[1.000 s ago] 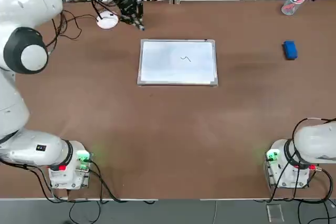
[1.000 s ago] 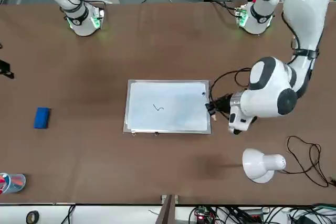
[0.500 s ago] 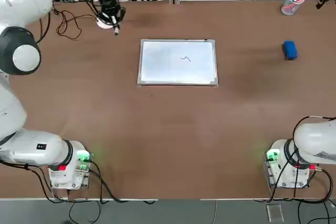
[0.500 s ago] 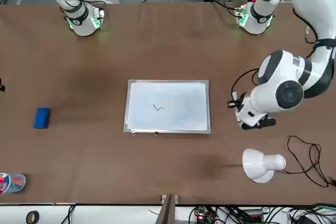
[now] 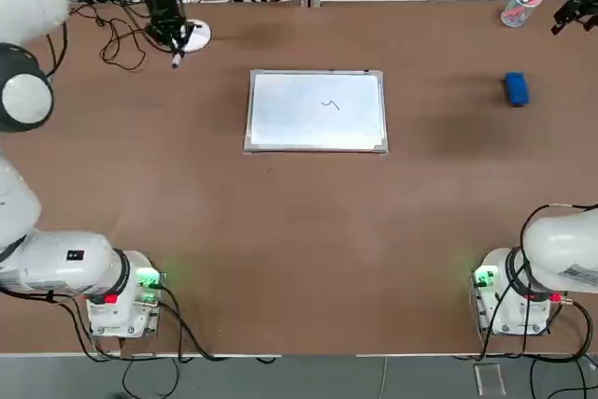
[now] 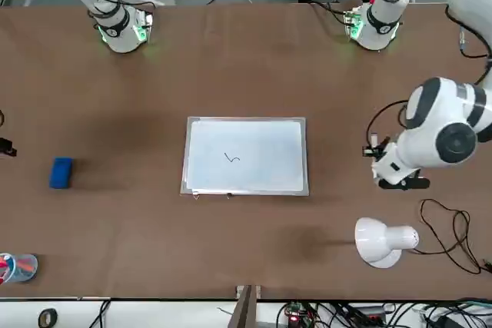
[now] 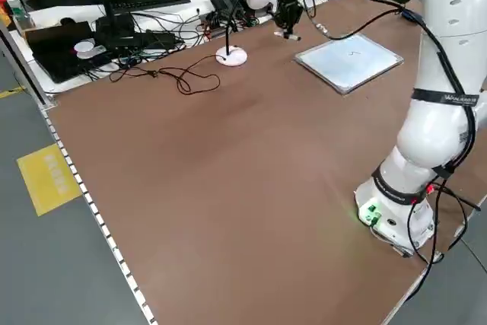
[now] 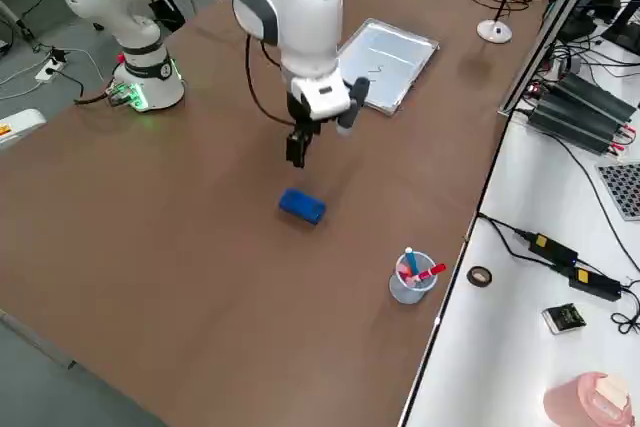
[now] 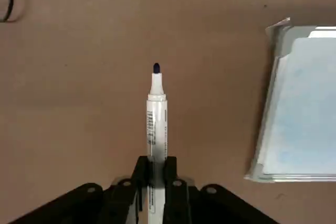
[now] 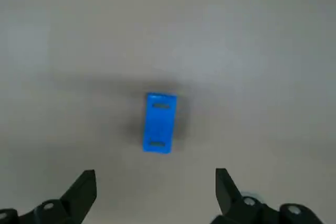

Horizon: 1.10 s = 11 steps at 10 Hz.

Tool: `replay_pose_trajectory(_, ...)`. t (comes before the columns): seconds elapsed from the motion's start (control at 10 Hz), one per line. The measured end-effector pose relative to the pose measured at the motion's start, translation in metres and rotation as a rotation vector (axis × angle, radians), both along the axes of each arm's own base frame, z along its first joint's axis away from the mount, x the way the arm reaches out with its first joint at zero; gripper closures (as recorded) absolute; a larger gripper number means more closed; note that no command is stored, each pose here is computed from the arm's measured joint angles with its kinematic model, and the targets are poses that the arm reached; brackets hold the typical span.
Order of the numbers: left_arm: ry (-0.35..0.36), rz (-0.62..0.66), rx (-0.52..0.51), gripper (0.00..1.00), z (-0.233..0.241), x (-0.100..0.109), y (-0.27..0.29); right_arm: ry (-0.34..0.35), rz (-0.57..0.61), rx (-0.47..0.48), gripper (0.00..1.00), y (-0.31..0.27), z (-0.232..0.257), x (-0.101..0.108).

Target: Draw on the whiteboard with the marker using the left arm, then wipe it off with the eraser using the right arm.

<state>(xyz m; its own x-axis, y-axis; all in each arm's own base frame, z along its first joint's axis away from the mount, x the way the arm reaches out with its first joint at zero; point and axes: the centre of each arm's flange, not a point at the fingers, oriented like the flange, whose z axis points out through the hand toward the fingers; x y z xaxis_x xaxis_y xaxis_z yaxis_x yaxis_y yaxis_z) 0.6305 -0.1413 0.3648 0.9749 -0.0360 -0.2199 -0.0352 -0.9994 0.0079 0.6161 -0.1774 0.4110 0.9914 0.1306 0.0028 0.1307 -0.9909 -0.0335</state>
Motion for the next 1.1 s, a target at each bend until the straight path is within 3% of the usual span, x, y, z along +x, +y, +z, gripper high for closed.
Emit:
replay_pose_trajectory(0.4,-0.078,-0.008,0.012,0.83,-0.074,-0.035,0.027,-0.017,0.015,-0.002,0.00,0.006,-0.039,0.014)
replay_pose_trajectory(0.7,-0.132,-0.019,0.009,0.83,-0.123,-0.060,0.041,-0.037,0.053,-0.009,0.00,0.007,-0.073,0.013)
replay_pose_trajectory(1.1,-0.138,-0.031,0.032,0.83,-0.155,-0.069,0.065,-0.071,0.067,-0.023,0.00,0.007,-0.128,0.003)
